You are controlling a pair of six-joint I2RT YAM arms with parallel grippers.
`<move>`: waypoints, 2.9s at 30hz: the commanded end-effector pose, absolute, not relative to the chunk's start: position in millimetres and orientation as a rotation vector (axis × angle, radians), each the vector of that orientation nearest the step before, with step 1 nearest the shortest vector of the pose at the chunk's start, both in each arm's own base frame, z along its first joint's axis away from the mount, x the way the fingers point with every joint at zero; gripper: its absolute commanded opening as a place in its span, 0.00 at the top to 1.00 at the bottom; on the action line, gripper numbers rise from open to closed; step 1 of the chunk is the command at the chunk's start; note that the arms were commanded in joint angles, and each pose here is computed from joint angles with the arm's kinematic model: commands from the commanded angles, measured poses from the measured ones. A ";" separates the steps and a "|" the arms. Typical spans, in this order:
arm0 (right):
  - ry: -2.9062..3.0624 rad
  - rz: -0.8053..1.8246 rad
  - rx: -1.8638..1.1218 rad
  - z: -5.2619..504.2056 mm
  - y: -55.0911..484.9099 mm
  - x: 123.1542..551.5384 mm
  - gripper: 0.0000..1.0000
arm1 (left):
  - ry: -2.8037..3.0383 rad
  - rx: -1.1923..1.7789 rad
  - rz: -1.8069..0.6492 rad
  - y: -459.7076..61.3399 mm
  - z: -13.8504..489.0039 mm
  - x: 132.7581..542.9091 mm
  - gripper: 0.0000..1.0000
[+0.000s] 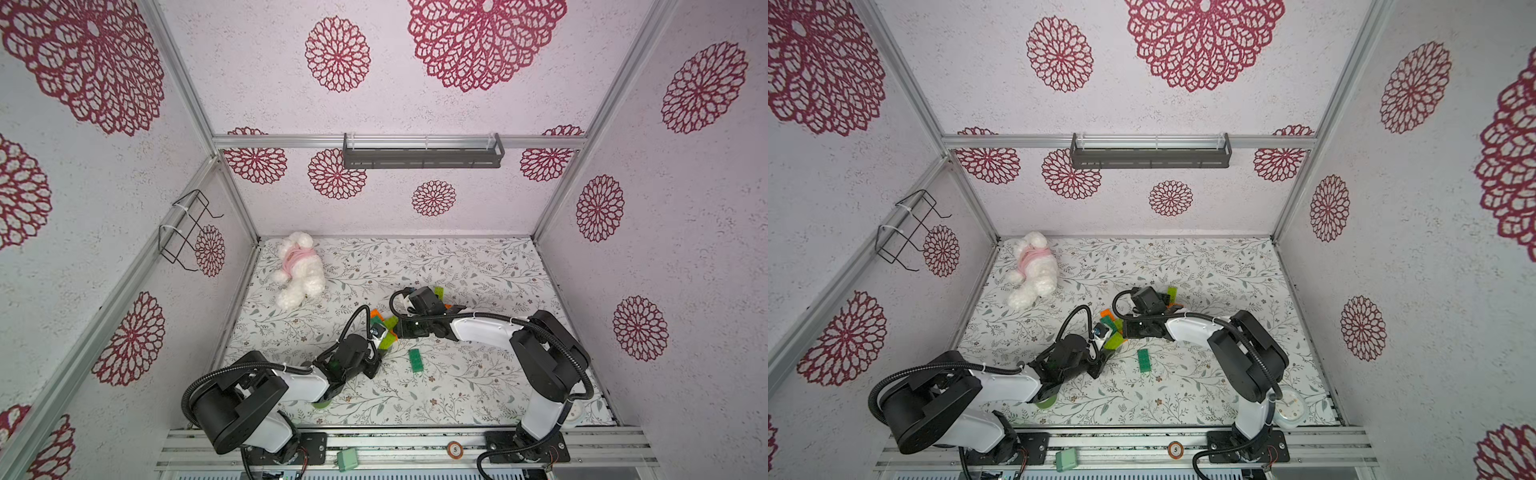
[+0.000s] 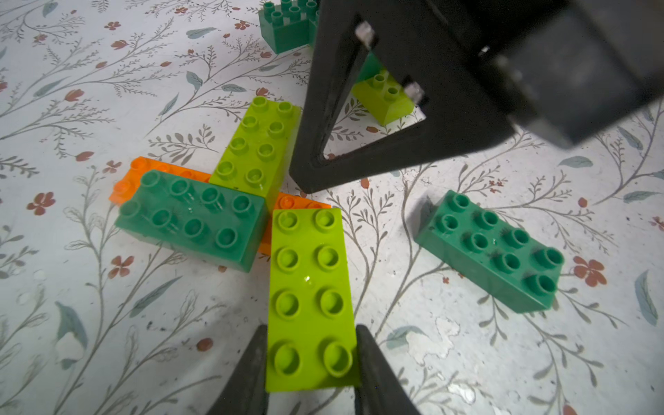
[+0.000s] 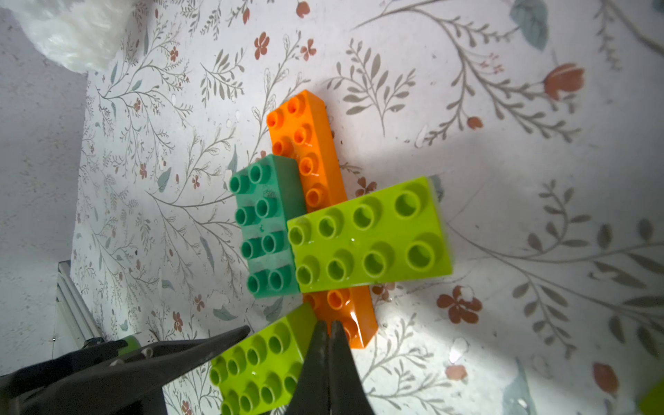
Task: Assemble a small pinwheel with lego
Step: Assemble the lego brick with the lego brick.
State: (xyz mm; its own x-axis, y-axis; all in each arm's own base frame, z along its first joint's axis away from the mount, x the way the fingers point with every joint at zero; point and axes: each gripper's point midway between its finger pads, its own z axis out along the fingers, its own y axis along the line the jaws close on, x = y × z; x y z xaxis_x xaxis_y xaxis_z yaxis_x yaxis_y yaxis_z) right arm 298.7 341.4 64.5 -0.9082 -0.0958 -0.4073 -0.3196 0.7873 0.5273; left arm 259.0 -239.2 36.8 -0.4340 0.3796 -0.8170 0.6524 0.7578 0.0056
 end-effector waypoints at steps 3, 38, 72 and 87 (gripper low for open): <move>2.553 0.875 -0.357 87.7 344.8 300.9 1.00 | 2.120 0.836 -0.406 -239.5 25.2 252.6 0.84; 2.511 0.832 -0.445 111.2 349.7 297.6 1.00 | 2.062 0.743 -0.454 -236.9 58.6 264.1 0.85; 2.517 0.826 -0.399 114.3 329.9 298.7 1.00 | 2.225 0.594 -0.349 -205.9 27.9 245.0 0.87; 2.499 0.842 -0.398 119.1 326.1 302.9 1.00 | 2.163 0.684 -0.387 -240.9 32.9 258.3 0.88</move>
